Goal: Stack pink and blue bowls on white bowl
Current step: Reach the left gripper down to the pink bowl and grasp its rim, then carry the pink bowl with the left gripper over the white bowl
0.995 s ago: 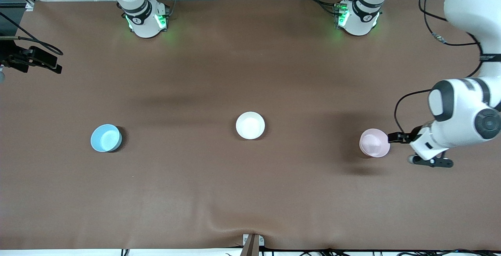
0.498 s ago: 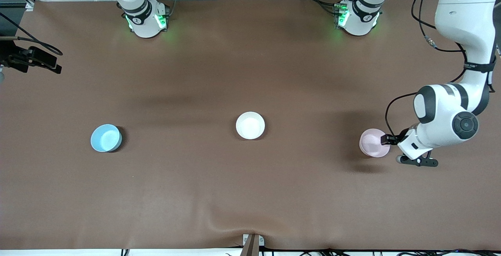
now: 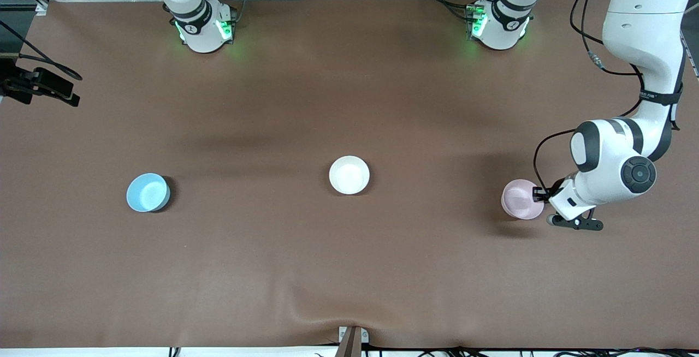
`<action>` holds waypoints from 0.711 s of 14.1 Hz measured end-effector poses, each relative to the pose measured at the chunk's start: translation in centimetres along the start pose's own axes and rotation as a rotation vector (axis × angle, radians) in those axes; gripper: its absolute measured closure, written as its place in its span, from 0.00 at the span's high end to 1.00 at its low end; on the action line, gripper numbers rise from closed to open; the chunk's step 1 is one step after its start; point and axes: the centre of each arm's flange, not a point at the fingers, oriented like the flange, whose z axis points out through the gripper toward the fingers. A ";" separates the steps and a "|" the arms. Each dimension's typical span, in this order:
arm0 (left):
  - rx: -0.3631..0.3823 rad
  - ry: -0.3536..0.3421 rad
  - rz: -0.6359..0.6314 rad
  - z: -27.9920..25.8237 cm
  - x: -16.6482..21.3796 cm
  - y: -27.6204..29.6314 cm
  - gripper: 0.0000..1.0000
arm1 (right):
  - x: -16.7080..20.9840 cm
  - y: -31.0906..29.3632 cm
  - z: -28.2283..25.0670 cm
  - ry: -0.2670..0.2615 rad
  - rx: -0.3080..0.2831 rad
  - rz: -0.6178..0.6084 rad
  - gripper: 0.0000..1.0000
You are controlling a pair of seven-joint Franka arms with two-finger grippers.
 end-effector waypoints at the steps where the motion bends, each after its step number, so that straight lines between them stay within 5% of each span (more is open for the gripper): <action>1: 0.000 0.001 0.000 0.0 0.0 0.0 0.04 | 0.0 0.0 0.0 0.003 0.000 0.000 1.00; 6: -0.002 0.003 -0.001 -0.1 0.1 0.0 0.02 | 0.1 -0.4 0.2 -0.001 -0.001 -0.007 1.00; 10: -0.102 0.002 -0.036 -2.8 0.7 2.1 0.02 | 0.5 0.0 1.0 -0.019 -0.001 0.000 1.00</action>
